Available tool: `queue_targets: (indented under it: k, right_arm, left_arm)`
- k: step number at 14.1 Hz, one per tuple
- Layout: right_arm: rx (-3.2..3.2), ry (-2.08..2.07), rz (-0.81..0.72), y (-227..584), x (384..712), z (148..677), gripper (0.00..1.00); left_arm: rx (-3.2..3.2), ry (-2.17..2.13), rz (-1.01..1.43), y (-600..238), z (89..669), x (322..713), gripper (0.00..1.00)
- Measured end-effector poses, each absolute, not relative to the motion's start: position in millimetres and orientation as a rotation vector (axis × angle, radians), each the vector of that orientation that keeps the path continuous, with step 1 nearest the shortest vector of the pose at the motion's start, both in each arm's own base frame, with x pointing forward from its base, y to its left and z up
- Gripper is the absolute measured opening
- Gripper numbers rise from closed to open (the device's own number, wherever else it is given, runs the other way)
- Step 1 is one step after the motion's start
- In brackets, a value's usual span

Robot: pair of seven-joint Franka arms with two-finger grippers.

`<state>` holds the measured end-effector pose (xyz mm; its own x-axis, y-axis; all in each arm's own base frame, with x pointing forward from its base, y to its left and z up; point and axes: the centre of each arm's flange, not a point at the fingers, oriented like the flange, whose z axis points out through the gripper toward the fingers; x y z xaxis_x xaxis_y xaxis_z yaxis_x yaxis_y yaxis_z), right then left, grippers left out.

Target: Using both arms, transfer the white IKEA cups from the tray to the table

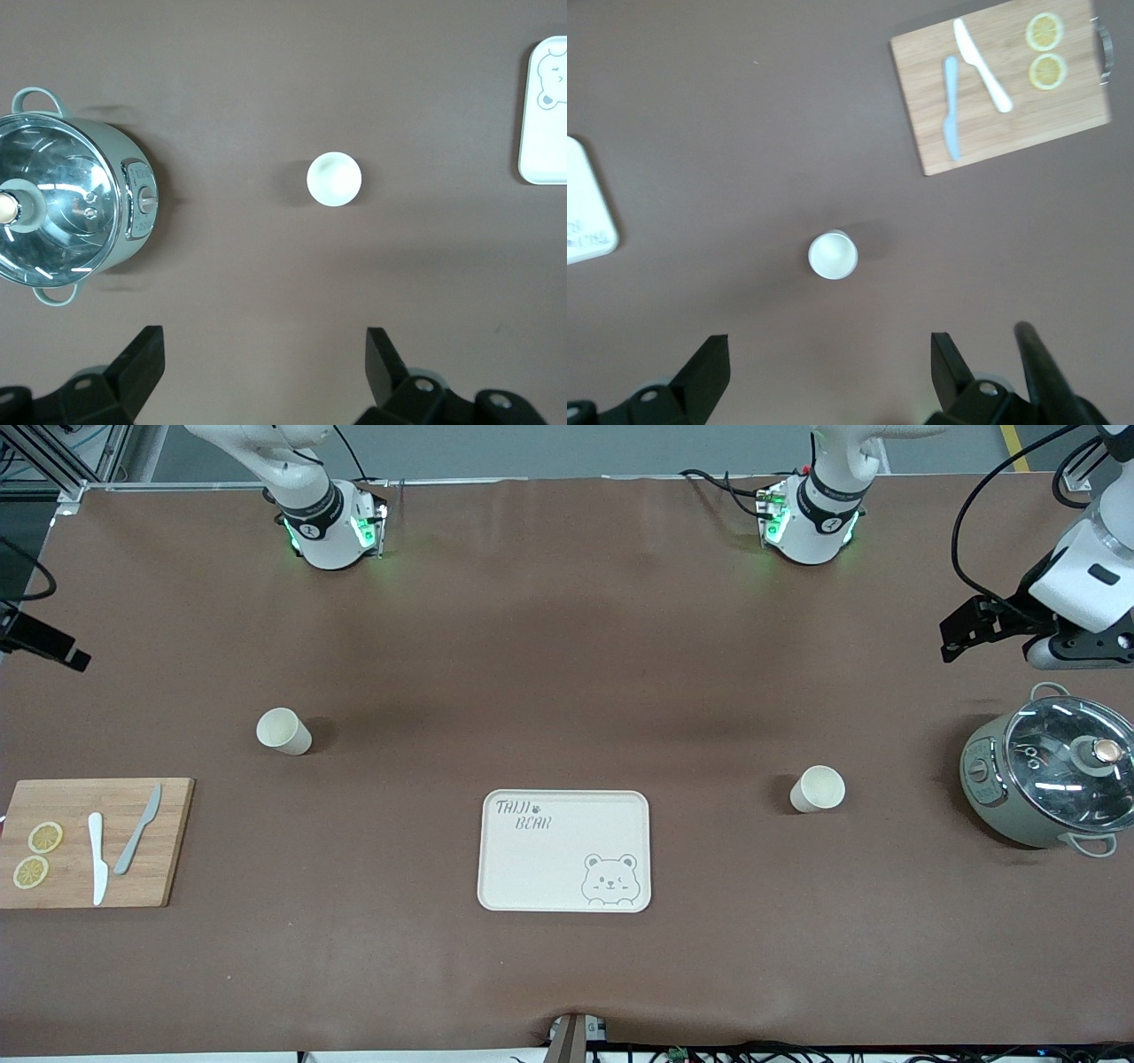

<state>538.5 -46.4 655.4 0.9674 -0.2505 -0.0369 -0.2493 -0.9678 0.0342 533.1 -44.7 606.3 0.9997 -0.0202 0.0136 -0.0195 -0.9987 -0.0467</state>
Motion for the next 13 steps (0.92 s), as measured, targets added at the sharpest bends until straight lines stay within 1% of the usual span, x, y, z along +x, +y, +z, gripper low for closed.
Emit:
queue_targets:
  k: [2,8,10,13]
  right_arm:
    - [3.074,-0.354,-0.076,-36.4,531.0,652.8,1.00]
    - [3.146,-0.344,-0.082,-38.9,533.9,643.0,1.00]
    - [3.169,-0.241,-0.060,-43.2,535.0,644.1,1.00]
    - [3.177,-0.162,-0.068,-47.8,533.5,644.1,1.00]
  left_arm:
    - [-3.095,0.033,-0.023,-45.7,606.3,534.4,1.00]
    - [-3.096,0.034,-0.040,-46.2,612.4,534.7,1.00]
    - [-3.096,0.034,-0.039,-46.2,612.4,534.6,1.00]
    - [-3.095,0.034,-0.037,-46.2,612.1,534.7,1.00]
